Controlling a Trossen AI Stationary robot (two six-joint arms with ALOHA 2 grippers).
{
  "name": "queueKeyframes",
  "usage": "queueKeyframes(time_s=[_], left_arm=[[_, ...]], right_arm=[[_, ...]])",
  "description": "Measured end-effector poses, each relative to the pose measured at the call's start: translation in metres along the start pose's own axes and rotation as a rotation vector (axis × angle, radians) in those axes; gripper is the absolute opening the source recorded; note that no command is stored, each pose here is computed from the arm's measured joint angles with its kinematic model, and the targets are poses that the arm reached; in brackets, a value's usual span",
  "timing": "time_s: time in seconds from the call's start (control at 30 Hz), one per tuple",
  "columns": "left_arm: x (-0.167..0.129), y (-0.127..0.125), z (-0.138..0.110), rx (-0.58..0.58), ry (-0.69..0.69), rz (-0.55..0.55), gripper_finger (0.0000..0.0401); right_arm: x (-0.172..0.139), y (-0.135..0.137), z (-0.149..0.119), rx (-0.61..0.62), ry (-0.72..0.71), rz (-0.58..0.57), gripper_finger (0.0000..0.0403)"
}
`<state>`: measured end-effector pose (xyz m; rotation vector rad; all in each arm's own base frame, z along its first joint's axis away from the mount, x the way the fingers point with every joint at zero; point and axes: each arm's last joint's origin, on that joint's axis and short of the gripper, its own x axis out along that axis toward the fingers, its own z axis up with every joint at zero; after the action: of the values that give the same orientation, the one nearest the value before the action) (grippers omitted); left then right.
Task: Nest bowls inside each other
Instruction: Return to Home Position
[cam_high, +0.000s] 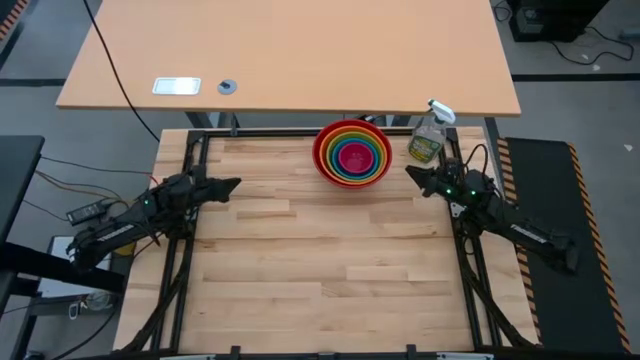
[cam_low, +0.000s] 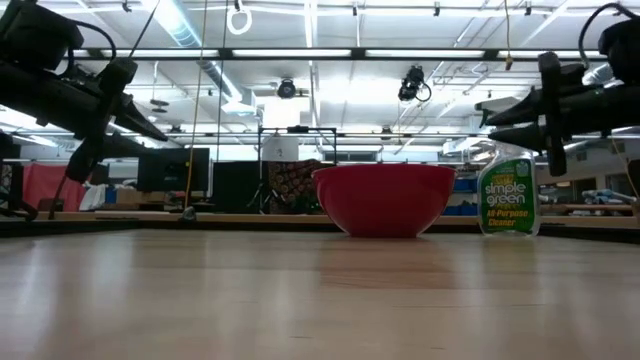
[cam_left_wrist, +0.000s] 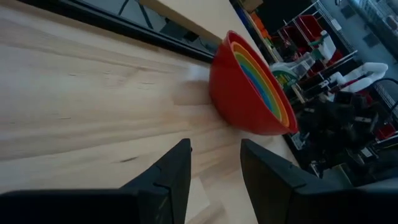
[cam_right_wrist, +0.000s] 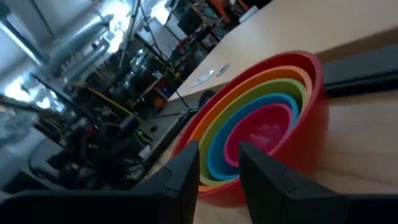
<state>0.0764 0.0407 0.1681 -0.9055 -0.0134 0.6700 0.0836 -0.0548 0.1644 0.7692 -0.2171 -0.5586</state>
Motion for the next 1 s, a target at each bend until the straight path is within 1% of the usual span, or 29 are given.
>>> queueKeyframes(time_s=[0.1, 0.2, 1.0], left_arm=[[0.0, -0.0001, 0.0001, 0.002, -0.001, -0.001, 0.0141], [0.0, -0.0001, 0.0001, 0.002, -0.001, 0.0, 0.0141], [-0.0001, -0.0001, 0.0001, 0.002, -0.001, 0.0, 0.0141]], right_arm=[[0.0015, -0.0016, -0.0016, -0.102, 0.024, -0.021, 0.0118], [0.0021, -0.0021, -0.0023, -0.151, 0.034, -0.026, 0.0118], [0.0021, -0.002, -0.0022, -0.156, 0.037, -0.025, 0.0118]])
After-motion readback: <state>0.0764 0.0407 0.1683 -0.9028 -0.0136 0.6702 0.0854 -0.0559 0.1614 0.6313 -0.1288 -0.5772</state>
